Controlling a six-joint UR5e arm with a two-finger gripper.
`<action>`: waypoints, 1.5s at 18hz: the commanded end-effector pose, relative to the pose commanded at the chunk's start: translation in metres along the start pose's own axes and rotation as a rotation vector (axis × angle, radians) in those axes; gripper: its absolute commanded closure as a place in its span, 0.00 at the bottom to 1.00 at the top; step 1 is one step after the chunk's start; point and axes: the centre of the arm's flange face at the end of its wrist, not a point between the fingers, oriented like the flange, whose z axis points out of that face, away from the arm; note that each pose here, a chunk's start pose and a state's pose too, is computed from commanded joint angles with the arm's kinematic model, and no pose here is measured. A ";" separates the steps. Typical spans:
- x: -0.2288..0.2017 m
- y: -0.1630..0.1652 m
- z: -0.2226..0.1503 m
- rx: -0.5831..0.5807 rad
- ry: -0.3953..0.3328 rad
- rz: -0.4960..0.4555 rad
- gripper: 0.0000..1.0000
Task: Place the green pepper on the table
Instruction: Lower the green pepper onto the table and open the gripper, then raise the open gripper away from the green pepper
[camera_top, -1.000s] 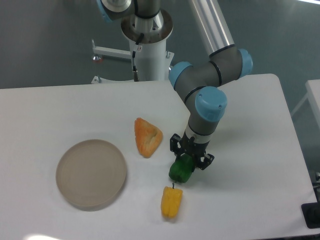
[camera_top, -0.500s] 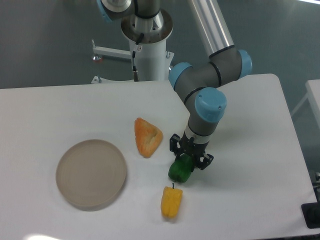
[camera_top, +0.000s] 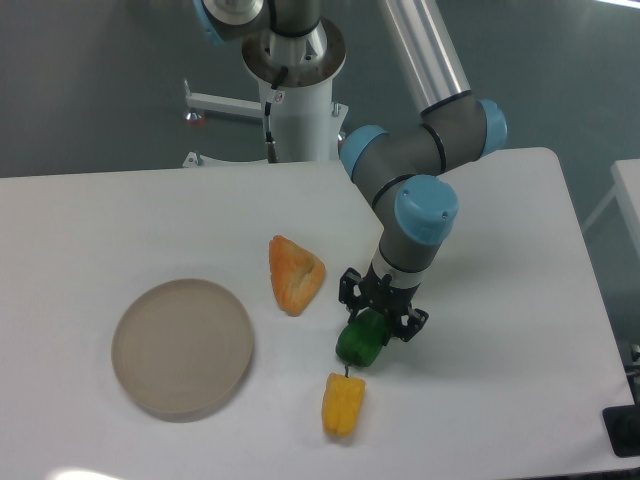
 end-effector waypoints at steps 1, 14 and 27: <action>-0.001 0.000 -0.001 0.003 -0.002 -0.001 0.00; -0.037 0.011 -0.082 0.053 -0.125 -0.027 0.00; -0.117 0.037 -0.126 -0.098 -0.259 0.205 0.00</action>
